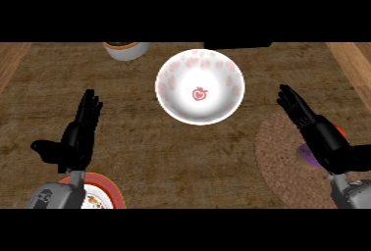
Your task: Pick the can from the placemat and place it in the bowl
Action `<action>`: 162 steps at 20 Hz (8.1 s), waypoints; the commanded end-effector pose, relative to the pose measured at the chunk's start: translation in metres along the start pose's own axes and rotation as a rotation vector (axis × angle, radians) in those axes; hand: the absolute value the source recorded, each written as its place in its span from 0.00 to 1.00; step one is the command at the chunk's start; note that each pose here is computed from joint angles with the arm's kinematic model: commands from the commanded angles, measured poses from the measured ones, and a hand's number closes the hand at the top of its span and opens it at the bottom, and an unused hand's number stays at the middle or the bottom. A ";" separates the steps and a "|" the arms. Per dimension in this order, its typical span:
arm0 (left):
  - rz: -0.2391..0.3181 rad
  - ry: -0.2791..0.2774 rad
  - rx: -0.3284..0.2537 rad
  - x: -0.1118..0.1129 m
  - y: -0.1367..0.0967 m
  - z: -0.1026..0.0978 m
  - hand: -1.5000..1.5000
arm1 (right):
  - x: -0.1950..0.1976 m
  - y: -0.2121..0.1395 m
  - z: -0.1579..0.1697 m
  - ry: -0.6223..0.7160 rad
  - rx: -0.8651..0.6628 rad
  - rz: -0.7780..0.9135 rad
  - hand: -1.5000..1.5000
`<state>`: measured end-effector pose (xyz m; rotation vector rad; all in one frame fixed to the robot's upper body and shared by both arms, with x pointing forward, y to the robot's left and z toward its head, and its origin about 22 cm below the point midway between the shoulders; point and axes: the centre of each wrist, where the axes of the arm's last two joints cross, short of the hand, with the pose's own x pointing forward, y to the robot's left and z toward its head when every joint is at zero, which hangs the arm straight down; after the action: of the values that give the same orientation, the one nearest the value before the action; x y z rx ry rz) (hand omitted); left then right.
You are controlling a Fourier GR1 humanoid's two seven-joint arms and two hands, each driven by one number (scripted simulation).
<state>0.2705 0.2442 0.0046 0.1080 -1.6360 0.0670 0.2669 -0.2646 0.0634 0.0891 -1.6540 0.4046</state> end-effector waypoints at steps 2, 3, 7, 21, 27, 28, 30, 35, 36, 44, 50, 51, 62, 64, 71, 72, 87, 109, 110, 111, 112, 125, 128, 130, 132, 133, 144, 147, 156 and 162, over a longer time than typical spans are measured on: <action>-0.102 -0.006 0.012 0.027 0.029 -0.013 0.50 | 0.045 -0.049 0.004 -0.180 -0.002 0.059 1.00; -0.150 -0.027 0.026 0.045 0.040 -0.026 0.50 | 0.058 -0.065 0.001 -0.263 0.025 0.097 1.00; -0.200 0.016 0.083 0.024 0.055 -0.010 0.50 | 0.099 -0.131 0.024 -0.039 -0.005 0.733 1.00; -0.230 0.042 0.076 0.054 0.080 -0.025 0.50 | 0.050 -0.160 0.175 0.075 -0.267 0.690 0.00; -0.224 0.032 0.047 0.050 0.040 -0.019 0.50 | 0.098 -0.167 0.134 0.096 -0.263 0.734 0.00; -0.238 0.055 0.059 0.054 0.069 -0.018 0.50 | 0.111 -0.182 0.133 0.084 -0.247 0.724 0.00; -0.243 0.050 0.045 0.050 0.067 -0.018 0.50 | 0.129 -0.166 0.108 0.112 -0.247 0.739 0.00; -0.229 0.045 0.021 0.047 0.065 -0.024 0.50 | 0.139 -0.157 0.094 0.313 -0.024 0.910 0.00; -0.233 0.030 0.036 0.051 0.062 -0.027 0.50 | 0.129 -0.150 0.089 0.358 -0.003 0.915 0.00; -0.231 0.037 0.012 0.047 0.045 -0.023 0.50 | 0.105 -0.145 0.050 0.511 0.199 0.913 0.00; -0.243 0.031 0.024 0.054 0.059 -0.023 0.50 | 0.060 -0.115 0.037 0.646 0.355 0.963 0.00; -0.232 0.042 0.005 0.064 0.044 -0.029 0.50 | 0.077 -0.124 0.025 0.676 0.367 0.967 0.00; -0.220 0.041 0.040 0.044 0.057 -0.010 0.50 | 0.057 -0.106 0.006 0.565 0.316 1.122 0.00; -0.246 0.040 0.051 0.032 0.060 -0.019 0.50 | 0.048 -0.096 0.008 0.547 0.291 1.134 0.00; -0.217 0.027 0.046 0.052 0.061 -0.028 0.50 | 0.016 -0.073 0.037 0.626 0.360 1.084 0.00; -0.233 0.035 0.049 0.053 0.074 -0.009 0.50 | 0.016 -0.092 0.014 0.625 0.373 1.081 0.00; -0.230 0.035 0.064 0.041 0.068 -0.014 0.50 | -0.027 -0.071 0.030 0.668 0.328 1.087 0.00; -0.242 0.038 0.027 0.048 0.059 -0.017 0.50 | -0.037 0.044 -0.046 0.465 0.259 1.071 1.00; -0.235 0.019 0.027 0.056 0.057 -0.026 0.50 | -0.026 0.070 -0.061 0.430 0.257 1.078 1.00; -0.237 0.019 -0.013 0.061 0.056 -0.028 0.50 | -0.017 0.099 -0.073 0.399 0.246 1.065 1.00; -0.231 0.023 -0.020 0.056 0.051 -0.025 0.50 | -0.005 0.125 -0.082 0.372 0.248 1.065 1.00; -0.220 0.030 -0.046 0.045 0.033 -0.028 0.50 | 0.142 0.226 -0.114 0.140 -0.342 1.127 1.00; -0.224 0.041 -0.033 0.042 0.046 -0.031 0.50 | 0.180 0.240 -0.111 0.089 -0.434 1.077 1.00; -0.249 0.036 -0.008 0.049 0.035 -0.030 0.50 | 0.185 0.245 -0.114 0.107 -0.463 1.032 1.00; -0.225 0.035 -0.007 0.053 0.052 -0.027 0.50 | 0.203 0.249 -0.121 0.106 -0.500 1.043 1.00; -0.244 0.047 -0.005 0.051 0.040 -0.033 0.50 | 0.202 0.246 -0.124 0.126 -0.513 1.040 1.00; -0.245 0.032 0.043 0.042 0.058 -0.026 0.50 | 0.166 0.190 -0.188 0.152 -0.520 0.907 1.00; -0.239 0.045 0.029 0.051 0.050 -0.026 0.50 | 0.137 0.173 -0.202 0.151 -0.522 0.859 1.00; -0.239 0.039 0.034 0.055 0.059 -0.016 0.50 | 0.100 0.131 -0.224 0.139 -0.504 0.846 1.00; -0.243 0.027 0.040 0.036 0.051 -0.012 0.50 | 0.048 0.085 -0.222 0.493 -0.412 0.857 1.00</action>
<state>0.2779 0.2992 0.0588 0.3068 -1.5850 -0.0929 0.4361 -0.0770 0.1158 -1.0573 -1.3012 0.6664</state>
